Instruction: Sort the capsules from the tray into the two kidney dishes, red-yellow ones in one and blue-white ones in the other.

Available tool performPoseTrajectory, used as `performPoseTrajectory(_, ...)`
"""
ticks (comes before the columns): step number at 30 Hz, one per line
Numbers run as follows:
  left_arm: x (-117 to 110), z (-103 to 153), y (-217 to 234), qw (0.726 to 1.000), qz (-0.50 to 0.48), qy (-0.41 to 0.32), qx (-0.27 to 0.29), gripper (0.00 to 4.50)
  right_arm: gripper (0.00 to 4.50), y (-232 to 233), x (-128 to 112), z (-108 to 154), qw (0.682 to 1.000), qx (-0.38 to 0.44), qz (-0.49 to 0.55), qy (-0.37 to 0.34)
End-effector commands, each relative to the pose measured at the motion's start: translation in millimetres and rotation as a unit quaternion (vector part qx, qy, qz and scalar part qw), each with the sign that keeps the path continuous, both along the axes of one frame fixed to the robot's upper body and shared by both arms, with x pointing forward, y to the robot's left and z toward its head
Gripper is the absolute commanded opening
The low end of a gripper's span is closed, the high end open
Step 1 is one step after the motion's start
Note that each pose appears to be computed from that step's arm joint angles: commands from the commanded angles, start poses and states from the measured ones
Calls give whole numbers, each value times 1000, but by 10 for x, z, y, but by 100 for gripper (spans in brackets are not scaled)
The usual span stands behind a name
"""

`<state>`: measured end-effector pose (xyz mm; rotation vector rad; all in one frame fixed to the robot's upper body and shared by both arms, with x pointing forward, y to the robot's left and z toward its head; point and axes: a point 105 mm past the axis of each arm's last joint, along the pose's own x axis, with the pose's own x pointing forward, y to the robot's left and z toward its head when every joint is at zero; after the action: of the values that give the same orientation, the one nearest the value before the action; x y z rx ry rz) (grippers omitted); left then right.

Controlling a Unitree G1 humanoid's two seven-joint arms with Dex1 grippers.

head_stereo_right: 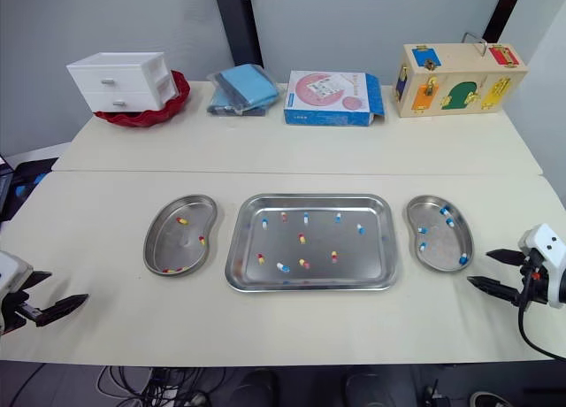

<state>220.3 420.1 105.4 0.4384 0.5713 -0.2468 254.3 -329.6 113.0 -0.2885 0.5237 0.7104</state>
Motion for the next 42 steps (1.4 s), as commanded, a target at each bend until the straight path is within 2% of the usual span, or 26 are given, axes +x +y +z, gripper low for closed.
performPoseTrajectory(1,16,111,30,1000,5,-20,4,448,450,-54,20,121,1000,-18,0,-15)
performPoseTrajectory(42,20,140,18,1000,6,-20,1,448,450,-74,-18,82,1000,-17,0,-12)
